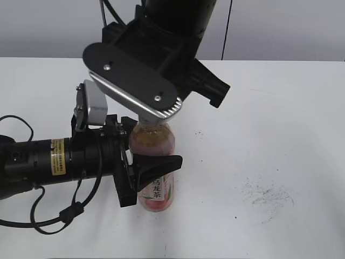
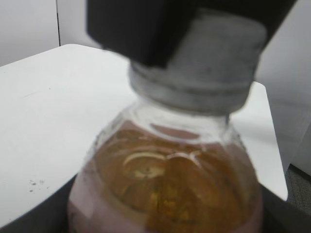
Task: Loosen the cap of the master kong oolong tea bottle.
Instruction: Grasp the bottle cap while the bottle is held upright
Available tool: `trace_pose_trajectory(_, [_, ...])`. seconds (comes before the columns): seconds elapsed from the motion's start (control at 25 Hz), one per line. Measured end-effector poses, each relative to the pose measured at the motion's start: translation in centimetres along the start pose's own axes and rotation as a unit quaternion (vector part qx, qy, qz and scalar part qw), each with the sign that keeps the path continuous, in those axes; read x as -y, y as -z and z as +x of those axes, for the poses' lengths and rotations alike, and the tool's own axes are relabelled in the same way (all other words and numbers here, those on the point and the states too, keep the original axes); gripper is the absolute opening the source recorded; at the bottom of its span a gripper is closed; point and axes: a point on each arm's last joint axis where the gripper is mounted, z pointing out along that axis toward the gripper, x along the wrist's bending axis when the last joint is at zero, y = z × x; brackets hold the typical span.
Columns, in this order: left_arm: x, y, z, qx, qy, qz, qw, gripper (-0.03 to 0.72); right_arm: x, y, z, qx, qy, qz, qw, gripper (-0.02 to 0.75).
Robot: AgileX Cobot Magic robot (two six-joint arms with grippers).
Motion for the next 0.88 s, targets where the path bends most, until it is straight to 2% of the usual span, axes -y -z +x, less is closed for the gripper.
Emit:
trace_pose_trajectory(0.08, [-0.02, -0.01, 0.01, 0.000, -0.001, 0.000, 1.000, 0.445, 0.00, 0.00, 0.00, 0.000, 0.008, 0.000, 1.000, 0.276])
trace_pose_trajectory(0.16, [-0.04, -0.04, 0.02, 0.002, -0.002, 0.000, 1.000, 0.445, 0.00, 0.00, 0.00, 0.000, -0.020, 0.000, 1.000, 0.276])
trace_pose_trajectory(0.28, [-0.07, -0.06, 0.05, 0.004, -0.004, 0.001, 1.000, 0.445, -0.08, 0.03, 0.02, -0.002, -0.121, 0.001, 0.993, 0.304])
trace_pose_trajectory(0.36, [-0.06, -0.07, 0.02, 0.006, -0.005, 0.002, 1.000, 0.445, -0.05, 0.03, 0.03, -0.002, -0.220, 0.003, 0.975, 0.382])
trace_pose_trajectory(0.4, [-0.06, -0.07, 0.00, 0.006, -0.005, 0.001, 1.000, 0.445, -0.06, 0.03, 0.01, -0.001, -0.277, 0.002, 0.961, 0.422])
trace_pose_trajectory(0.44, [-0.06, -0.07, 0.00, 0.007, -0.005, 0.002, 1.000, 0.445, -0.12, -0.03, -0.01, -0.001, -0.326, 0.000, 0.945, 0.449])
trace_pose_trajectory(0.56, [-0.05, -0.07, -0.03, 0.008, -0.006, 0.002, 1.000, 0.445, -0.18, -0.05, -0.02, -0.002, -0.486, -0.003, 0.874, 0.491])
trace_pose_trajectory(0.68, [-0.05, -0.06, -0.06, 0.010, -0.007, 0.002, 1.000, 0.445, -0.20, -0.05, -0.03, -0.003, -0.628, -0.004, 0.778, 0.501])
trace_pose_trajectory(0.8, [-0.05, -0.06, -0.06, 0.010, -0.007, 0.002, 1.000, 0.445, -0.22, -0.05, -0.03, -0.004, -0.717, -0.004, 0.697, 0.502])
trace_pose_trajectory(0.88, [-0.05, -0.06, -0.06, 0.010, -0.007, 0.002, 1.000, 0.445, -0.22, -0.05, -0.03, -0.004, -0.750, -0.004, 0.662, 0.502])
